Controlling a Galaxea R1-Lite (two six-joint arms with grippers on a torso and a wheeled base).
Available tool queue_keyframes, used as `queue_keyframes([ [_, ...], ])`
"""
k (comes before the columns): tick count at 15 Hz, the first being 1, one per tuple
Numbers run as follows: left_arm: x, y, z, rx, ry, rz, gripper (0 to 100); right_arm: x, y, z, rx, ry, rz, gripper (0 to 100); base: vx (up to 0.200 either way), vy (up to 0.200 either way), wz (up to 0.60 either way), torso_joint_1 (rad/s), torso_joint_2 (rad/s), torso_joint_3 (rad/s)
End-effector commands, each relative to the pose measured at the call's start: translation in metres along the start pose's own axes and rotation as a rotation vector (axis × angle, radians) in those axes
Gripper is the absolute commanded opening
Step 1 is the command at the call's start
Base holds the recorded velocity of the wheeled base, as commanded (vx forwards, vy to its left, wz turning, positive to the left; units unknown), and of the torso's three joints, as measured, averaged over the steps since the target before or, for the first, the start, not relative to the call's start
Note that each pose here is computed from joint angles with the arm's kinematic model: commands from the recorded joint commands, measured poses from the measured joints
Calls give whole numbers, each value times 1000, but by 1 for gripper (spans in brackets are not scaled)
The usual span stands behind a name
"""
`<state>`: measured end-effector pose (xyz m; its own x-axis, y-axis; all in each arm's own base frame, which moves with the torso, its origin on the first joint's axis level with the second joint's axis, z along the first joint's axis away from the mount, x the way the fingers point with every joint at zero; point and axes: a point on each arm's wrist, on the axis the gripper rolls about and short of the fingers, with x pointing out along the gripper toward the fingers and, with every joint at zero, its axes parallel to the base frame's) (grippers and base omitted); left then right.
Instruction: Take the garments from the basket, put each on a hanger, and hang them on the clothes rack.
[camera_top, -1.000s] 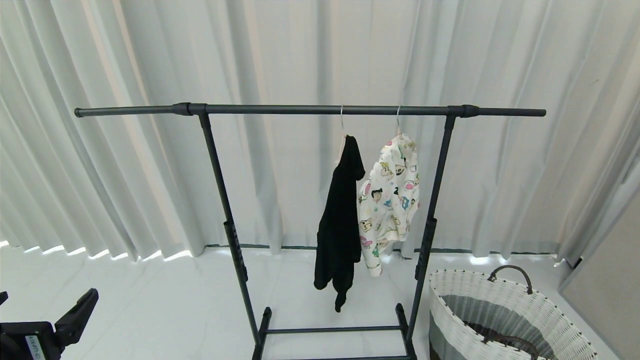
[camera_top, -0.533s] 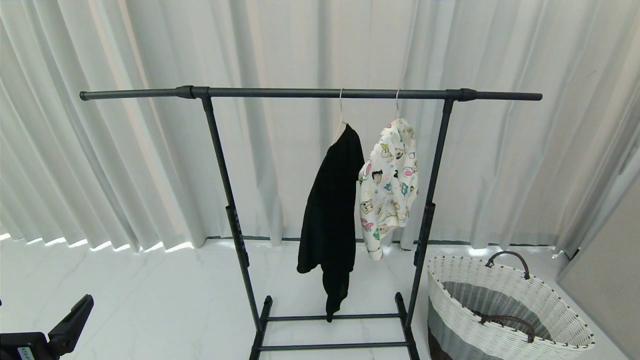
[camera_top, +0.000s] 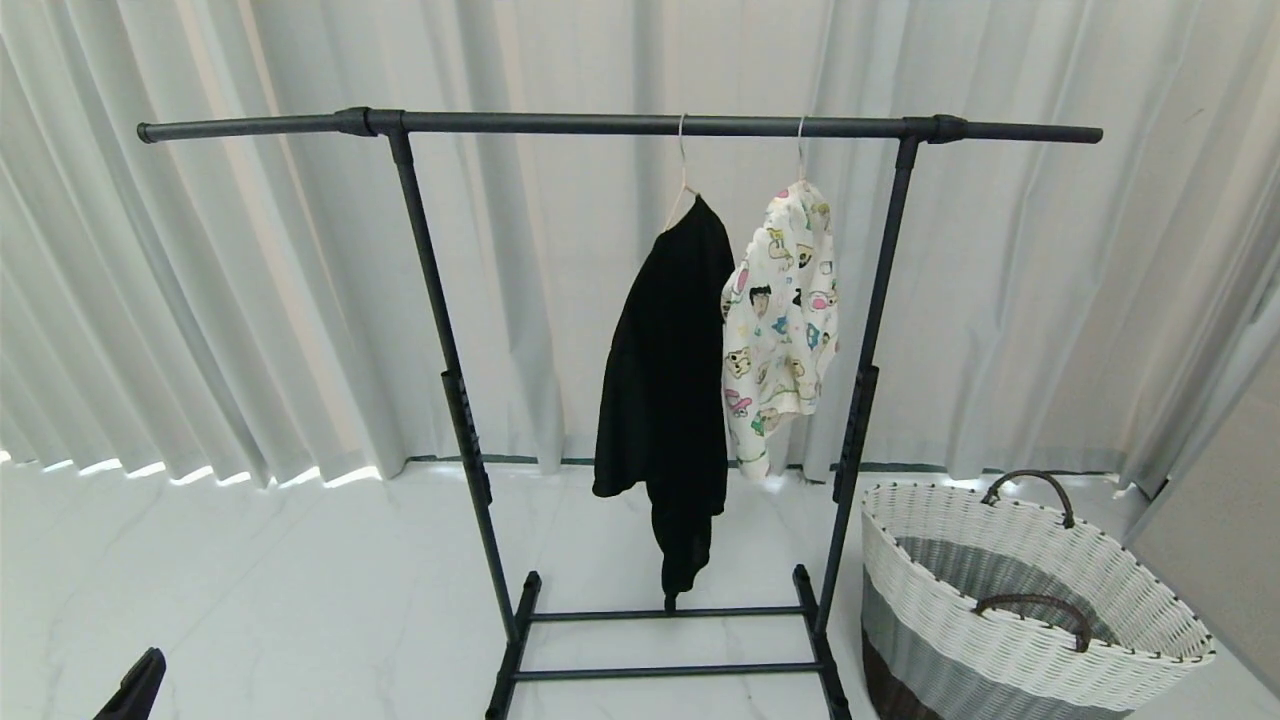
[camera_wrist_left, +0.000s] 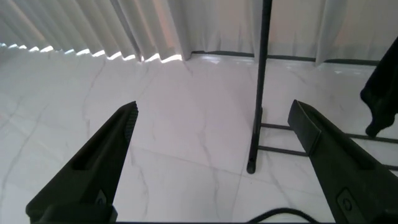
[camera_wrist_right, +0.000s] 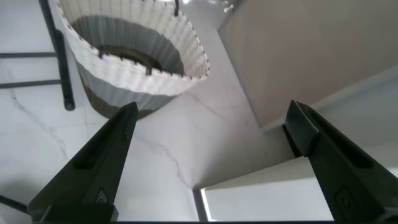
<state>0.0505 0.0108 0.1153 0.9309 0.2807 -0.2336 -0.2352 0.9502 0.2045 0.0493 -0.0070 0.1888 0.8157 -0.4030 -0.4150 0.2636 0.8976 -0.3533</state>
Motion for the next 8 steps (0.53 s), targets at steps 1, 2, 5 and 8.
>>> queue_keyframes([
  [1, -10, 1, -1, -8, -67, 1, 100, -7, -1, -19, 23, -16, -24, 100, 0, 0, 0, -198, 481, 286],
  [2, -10, 1, -1, -4, -71, -3, 100, -10, -1, -28, 29, -26, -26, 100, 0, 0, 0, -193, 481, 300],
  [5, -20, -1, -1, 14, -162, -75, 100, -17, 1, -61, 84, -73, -35, 100, 0, 0, 0, -173, 460, 297],
  [8, -44, 1, -22, 32, -232, -114, 100, -25, 4, -100, 152, -187, -52, 100, 0, 0, 0, -123, 357, 227],
])
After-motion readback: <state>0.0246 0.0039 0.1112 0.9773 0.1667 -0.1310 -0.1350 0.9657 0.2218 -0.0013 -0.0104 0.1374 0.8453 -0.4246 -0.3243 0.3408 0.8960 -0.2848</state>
